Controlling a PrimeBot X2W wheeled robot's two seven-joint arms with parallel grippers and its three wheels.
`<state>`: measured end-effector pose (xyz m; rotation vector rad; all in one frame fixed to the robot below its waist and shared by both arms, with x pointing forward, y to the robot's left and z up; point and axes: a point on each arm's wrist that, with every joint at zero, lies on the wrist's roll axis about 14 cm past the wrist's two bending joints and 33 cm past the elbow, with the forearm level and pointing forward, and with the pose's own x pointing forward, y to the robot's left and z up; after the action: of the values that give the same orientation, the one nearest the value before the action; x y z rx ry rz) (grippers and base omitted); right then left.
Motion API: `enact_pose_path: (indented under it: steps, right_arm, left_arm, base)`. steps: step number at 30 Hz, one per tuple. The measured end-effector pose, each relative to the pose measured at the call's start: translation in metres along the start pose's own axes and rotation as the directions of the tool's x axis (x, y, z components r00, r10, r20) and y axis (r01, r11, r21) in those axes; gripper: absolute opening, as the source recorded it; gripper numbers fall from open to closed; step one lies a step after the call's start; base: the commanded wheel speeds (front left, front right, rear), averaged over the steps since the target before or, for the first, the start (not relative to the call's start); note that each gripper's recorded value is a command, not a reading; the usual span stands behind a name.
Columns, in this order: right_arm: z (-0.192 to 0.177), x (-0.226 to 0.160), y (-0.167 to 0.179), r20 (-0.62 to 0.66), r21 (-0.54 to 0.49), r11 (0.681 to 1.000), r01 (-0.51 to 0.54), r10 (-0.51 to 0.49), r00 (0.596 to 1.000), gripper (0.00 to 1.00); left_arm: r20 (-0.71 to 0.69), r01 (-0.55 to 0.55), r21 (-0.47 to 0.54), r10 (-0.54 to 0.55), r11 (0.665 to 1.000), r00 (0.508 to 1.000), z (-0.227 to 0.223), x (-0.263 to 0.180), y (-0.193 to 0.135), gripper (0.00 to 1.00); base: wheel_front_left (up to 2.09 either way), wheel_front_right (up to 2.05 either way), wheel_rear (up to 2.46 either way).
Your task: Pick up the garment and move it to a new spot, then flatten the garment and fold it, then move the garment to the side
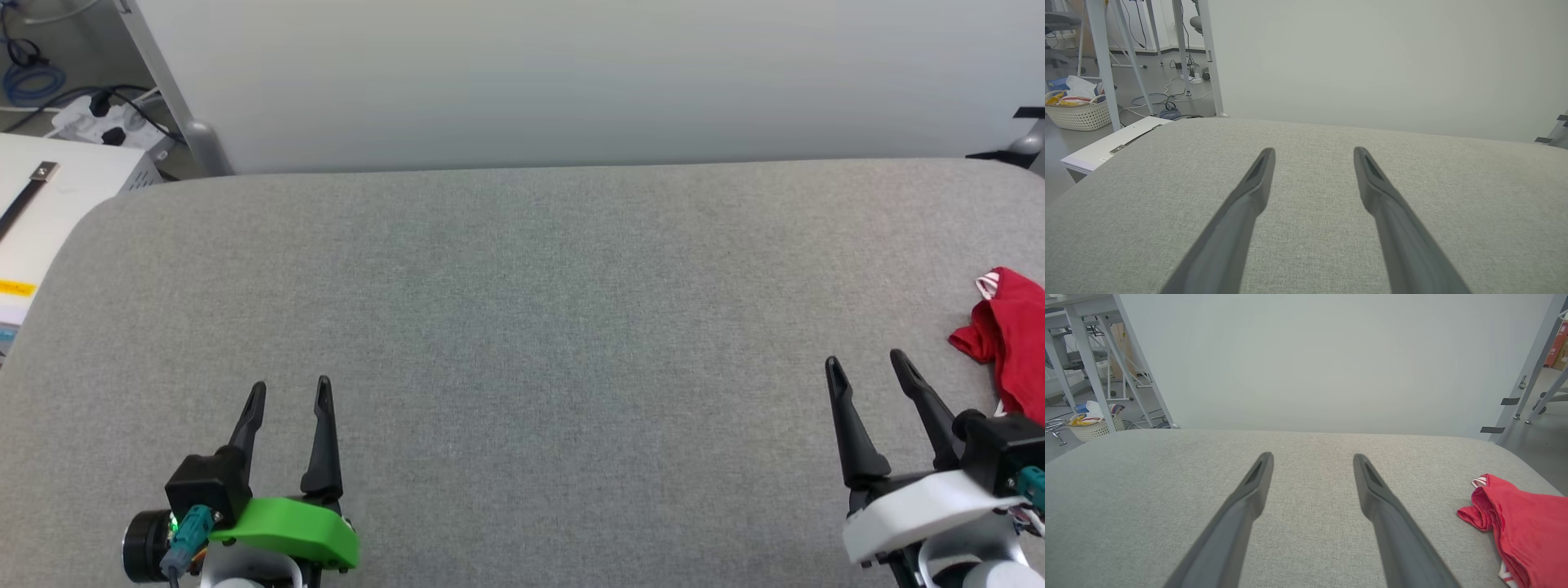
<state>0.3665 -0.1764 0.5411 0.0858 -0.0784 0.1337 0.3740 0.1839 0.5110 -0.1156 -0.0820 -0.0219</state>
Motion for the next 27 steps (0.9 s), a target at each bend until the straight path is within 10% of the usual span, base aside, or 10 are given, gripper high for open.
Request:
enact_pose_path:
  steps: [27]
  right_arm:
    - [0.013,-0.034,0.009,-0.036,-0.01,1.0,0.013,-0.013,0.999,1.0]
  left_arm:
    - [-0.024,0.024,0.003,-0.024,1.0,0.999,-0.006,-0.019,-0.008,1.0]
  base:
    - [0.0,0.0,0.0]
